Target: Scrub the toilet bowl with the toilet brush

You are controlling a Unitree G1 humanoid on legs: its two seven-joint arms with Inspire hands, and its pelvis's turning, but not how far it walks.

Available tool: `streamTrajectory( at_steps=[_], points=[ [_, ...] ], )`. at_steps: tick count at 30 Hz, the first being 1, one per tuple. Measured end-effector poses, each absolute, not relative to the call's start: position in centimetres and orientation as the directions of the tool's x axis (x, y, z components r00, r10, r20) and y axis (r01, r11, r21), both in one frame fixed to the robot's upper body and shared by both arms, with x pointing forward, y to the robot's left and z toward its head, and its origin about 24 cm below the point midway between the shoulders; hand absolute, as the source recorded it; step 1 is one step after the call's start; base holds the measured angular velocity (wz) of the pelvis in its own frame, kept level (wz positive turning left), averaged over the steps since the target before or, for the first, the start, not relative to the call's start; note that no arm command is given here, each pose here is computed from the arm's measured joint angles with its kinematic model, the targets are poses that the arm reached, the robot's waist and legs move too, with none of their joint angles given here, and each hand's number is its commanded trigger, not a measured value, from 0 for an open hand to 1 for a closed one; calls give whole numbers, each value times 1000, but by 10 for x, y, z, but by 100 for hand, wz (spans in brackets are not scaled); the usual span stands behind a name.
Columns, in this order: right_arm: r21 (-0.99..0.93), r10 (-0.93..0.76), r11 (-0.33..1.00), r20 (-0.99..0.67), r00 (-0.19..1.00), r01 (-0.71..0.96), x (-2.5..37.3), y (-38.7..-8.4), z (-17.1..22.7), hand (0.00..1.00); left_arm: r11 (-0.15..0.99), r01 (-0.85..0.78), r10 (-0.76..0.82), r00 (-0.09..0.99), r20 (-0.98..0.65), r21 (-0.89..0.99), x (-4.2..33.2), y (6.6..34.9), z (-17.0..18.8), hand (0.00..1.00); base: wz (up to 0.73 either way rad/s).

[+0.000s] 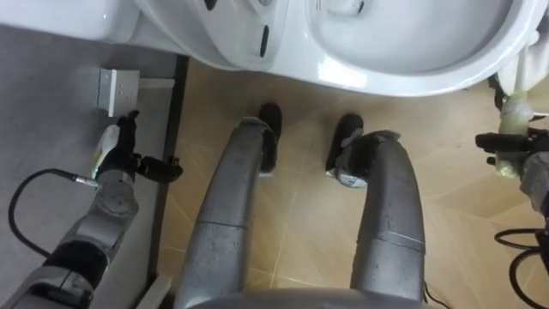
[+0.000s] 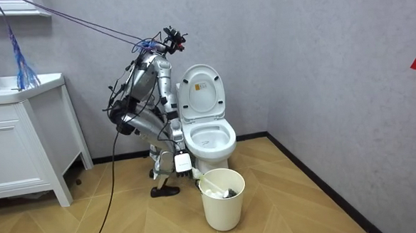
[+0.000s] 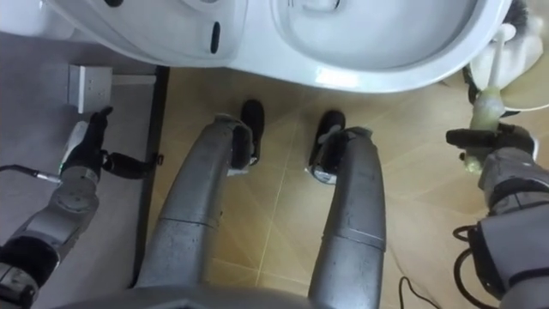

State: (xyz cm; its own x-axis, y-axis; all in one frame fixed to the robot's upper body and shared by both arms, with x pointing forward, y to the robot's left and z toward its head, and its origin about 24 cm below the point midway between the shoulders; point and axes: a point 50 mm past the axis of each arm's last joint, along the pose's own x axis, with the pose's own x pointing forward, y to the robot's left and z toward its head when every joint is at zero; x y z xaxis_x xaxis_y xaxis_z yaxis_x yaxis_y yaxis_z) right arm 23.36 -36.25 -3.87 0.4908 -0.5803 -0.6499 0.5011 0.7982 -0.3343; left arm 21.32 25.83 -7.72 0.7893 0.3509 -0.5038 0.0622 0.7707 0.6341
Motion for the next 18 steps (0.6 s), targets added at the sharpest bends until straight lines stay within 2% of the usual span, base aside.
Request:
streamTrajectory(
  at_steps=[11,18],
  points=[
    [-246,-533,794,-722,442,555,218,-358,-54,100,778,115,355,732,-582,618,189,262,-92,0,-2],
    [-231,-512,781,-769,383,580,194,-352,-74,100,784,150,363,677,-641,602,169,266,-103,0,-1]
  ],
)
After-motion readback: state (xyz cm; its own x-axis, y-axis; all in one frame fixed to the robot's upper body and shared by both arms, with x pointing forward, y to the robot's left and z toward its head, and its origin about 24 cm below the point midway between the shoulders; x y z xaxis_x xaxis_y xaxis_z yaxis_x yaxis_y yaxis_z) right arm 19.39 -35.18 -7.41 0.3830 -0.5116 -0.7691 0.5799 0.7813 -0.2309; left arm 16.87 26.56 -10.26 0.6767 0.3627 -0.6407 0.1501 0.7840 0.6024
